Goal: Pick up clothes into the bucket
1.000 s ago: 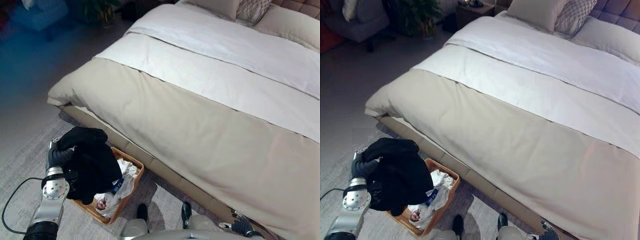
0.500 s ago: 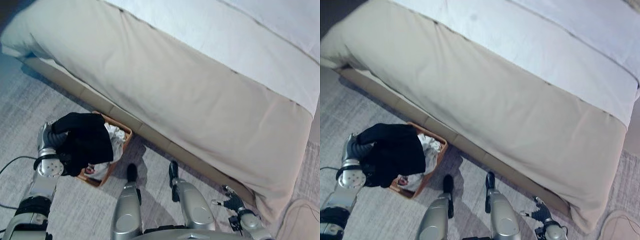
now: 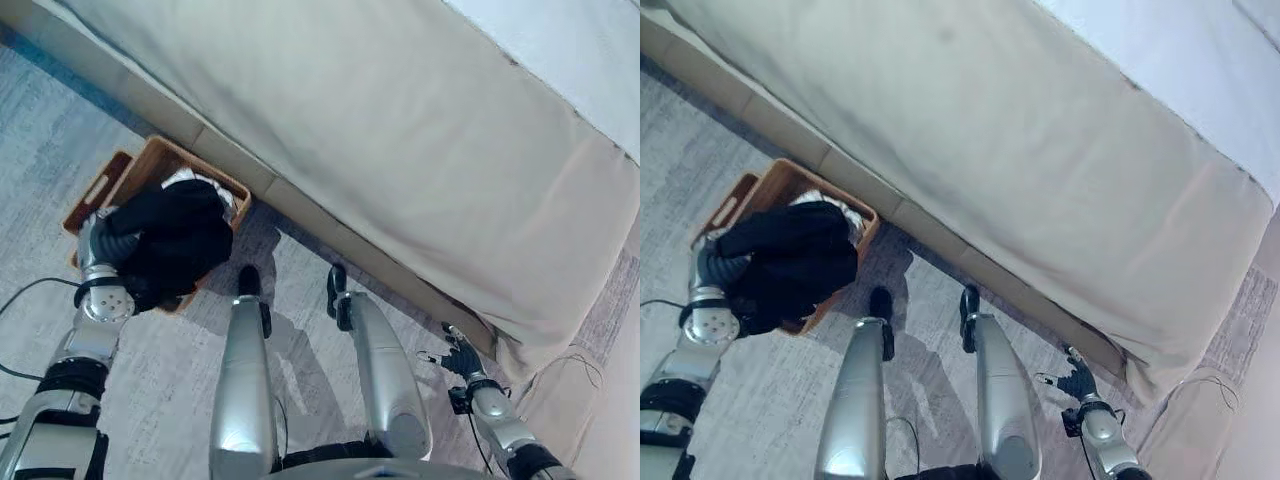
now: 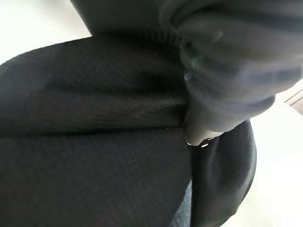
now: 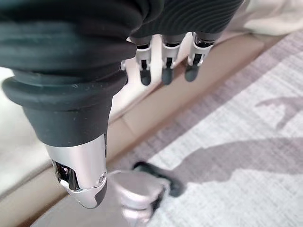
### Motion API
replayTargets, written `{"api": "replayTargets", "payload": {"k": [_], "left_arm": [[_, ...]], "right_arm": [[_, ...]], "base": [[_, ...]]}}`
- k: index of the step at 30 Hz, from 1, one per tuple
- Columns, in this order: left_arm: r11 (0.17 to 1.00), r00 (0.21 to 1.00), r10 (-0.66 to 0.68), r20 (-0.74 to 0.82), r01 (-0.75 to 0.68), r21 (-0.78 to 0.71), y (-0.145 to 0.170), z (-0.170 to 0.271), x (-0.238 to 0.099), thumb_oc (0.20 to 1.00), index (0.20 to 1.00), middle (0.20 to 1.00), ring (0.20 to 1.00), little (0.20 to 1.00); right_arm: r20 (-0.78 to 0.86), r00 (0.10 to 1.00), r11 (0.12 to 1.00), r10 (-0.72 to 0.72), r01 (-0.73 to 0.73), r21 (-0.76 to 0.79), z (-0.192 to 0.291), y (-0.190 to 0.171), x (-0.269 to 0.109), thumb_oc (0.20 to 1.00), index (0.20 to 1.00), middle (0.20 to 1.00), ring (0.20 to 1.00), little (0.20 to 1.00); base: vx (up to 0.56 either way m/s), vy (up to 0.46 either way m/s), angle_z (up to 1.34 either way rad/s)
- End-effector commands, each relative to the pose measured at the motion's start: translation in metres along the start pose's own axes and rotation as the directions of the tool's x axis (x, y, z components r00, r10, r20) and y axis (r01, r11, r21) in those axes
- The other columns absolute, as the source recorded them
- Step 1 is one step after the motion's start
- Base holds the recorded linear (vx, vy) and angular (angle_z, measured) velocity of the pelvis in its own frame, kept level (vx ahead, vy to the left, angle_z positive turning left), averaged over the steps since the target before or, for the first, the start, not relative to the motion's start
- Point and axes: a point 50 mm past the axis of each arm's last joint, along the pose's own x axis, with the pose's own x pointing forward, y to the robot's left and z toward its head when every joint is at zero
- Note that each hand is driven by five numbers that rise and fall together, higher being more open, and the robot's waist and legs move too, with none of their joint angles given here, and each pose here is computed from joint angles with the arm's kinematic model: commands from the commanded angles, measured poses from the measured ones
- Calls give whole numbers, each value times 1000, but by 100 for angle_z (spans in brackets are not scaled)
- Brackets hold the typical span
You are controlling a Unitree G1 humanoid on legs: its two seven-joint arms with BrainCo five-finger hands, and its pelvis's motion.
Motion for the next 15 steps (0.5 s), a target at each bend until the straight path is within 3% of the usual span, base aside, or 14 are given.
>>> {"api": "replayTargets", "payload": {"k": [1,4,12,15], "left_arm": [[996,992,86,92,-89,32,24,20,17,200,200,200,200,200],[992,989,107,102,-112,50,30,25,23,200,200,200,200,200],[972,976,213,-46,-216,-88,32,10,22,200,200,200,200,200],[847,921,330,-207,-386,-367,30,4,16,200,200,200,200,200]], "right_arm": [[-4,999,999,-38,39,37,-10,-5,-9,1000,1000,1000,1000,1000],[-20,999,997,-41,42,63,-15,-3,-13,1000,1000,1000,1000,1000],[-36,999,995,-32,35,98,-18,6,-16,1000,1000,1000,1000,1000],[-57,998,994,-33,38,100,-23,8,-19,1000,1000,1000,1000,1000]], "base": [[11,12,7],[12,17,6],[5,5,-1],[0,0,0]]}}
